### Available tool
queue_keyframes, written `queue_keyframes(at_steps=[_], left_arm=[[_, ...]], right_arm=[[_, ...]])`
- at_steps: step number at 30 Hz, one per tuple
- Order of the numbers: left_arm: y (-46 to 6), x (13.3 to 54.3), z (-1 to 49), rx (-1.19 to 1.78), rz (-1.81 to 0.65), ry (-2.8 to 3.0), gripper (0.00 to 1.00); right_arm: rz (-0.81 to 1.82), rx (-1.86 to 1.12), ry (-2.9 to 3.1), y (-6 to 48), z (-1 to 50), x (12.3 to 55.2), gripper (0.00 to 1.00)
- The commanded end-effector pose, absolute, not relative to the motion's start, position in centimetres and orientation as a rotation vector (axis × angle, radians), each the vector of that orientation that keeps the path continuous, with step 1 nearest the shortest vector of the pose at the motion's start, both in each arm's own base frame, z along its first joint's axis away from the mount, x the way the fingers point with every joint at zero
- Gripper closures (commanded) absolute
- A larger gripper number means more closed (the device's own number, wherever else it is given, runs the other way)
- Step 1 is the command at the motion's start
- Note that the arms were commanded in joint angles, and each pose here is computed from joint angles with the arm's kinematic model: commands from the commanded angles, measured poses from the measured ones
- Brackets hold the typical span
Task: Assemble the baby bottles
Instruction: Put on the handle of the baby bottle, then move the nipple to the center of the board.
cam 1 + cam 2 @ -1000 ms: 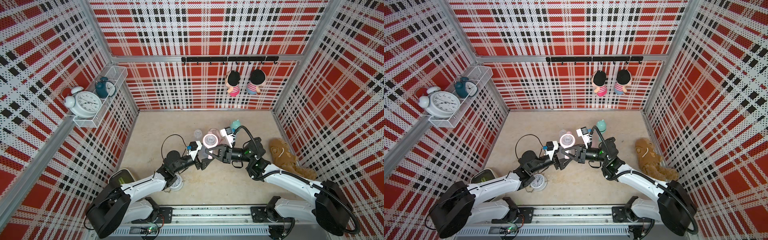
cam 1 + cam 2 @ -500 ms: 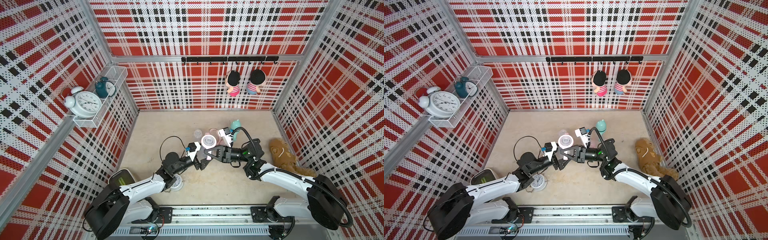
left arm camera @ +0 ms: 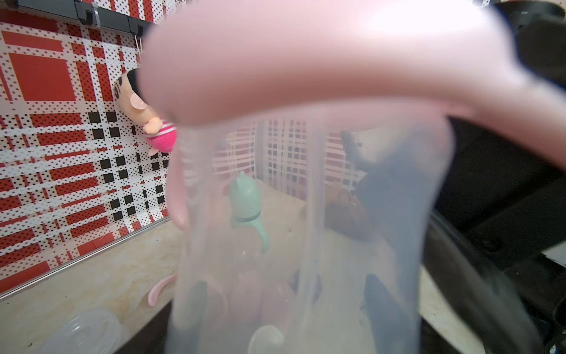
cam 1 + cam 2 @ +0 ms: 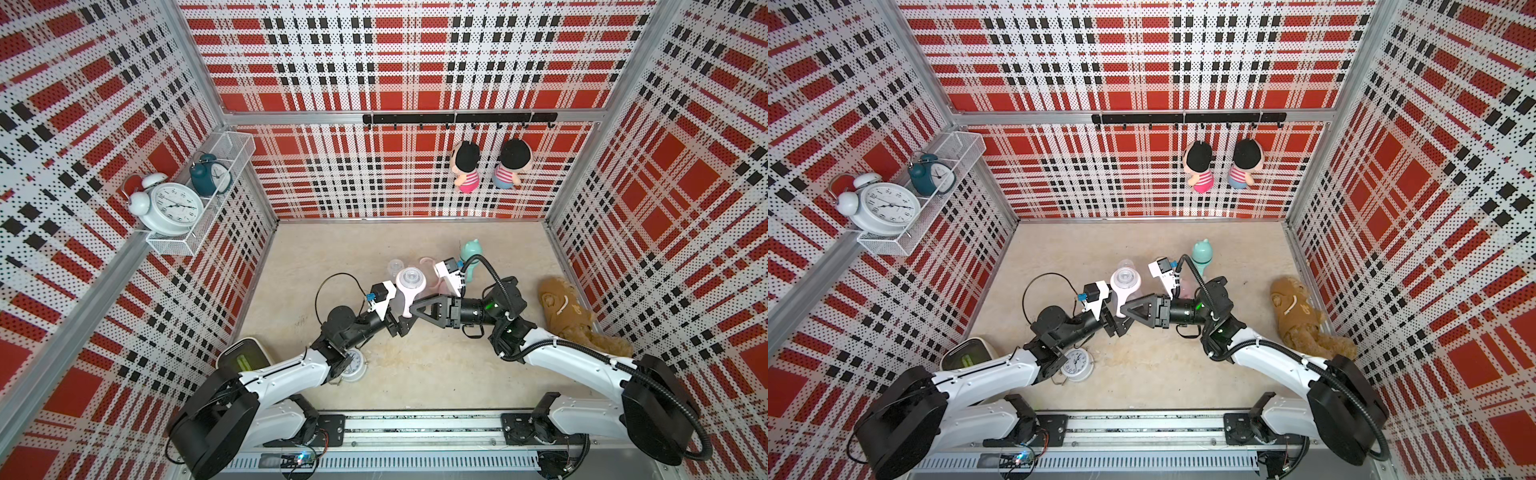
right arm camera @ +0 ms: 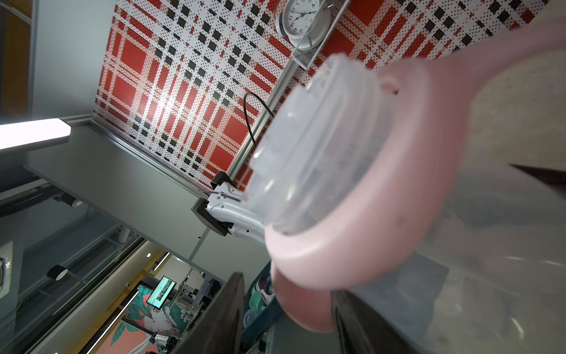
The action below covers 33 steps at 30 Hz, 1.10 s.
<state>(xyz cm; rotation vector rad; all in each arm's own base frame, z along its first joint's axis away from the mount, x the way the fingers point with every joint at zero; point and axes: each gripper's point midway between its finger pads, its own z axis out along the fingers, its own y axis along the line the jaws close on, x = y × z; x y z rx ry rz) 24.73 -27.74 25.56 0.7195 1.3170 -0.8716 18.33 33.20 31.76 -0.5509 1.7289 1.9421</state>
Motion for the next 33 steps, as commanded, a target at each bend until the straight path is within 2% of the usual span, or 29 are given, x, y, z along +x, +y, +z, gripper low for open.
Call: queue_keyframes(at_steps=[1,4,10,17,26,33], left_arm=[[-26.7,24.5,27.3,0.694,-0.878,1.247,1.00],[-25.7,24.8,27.2,0.674,-0.889,1.253,1.00],[-24.2,24.8,27.1,0.653,-0.870,1.248,1.00],[-23.4,24.6,27.2,0.636,-0.861,1.253,1.00],[-23.1,24.5,27.1,0.627,-0.848,1.285,1.00],[-23.1,24.5,27.0,0.623,-0.848,1.299,1.00]], right_arm=[[1.751,-0.555,1.798,32.6,31.7,19.3,0.49],[1.583,-0.557,1.862,31.7,31.1,20.1,0.45],[1.312,-0.539,1.957,29.5,29.5,21.7,0.27],[0.872,-0.528,2.151,26.9,23.9,25.3,0.17],[0.496,-0.490,2.314,24.6,15.8,28.9,0.13],[0.464,-0.616,2.331,26.2,12.0,30.1,0.13]])
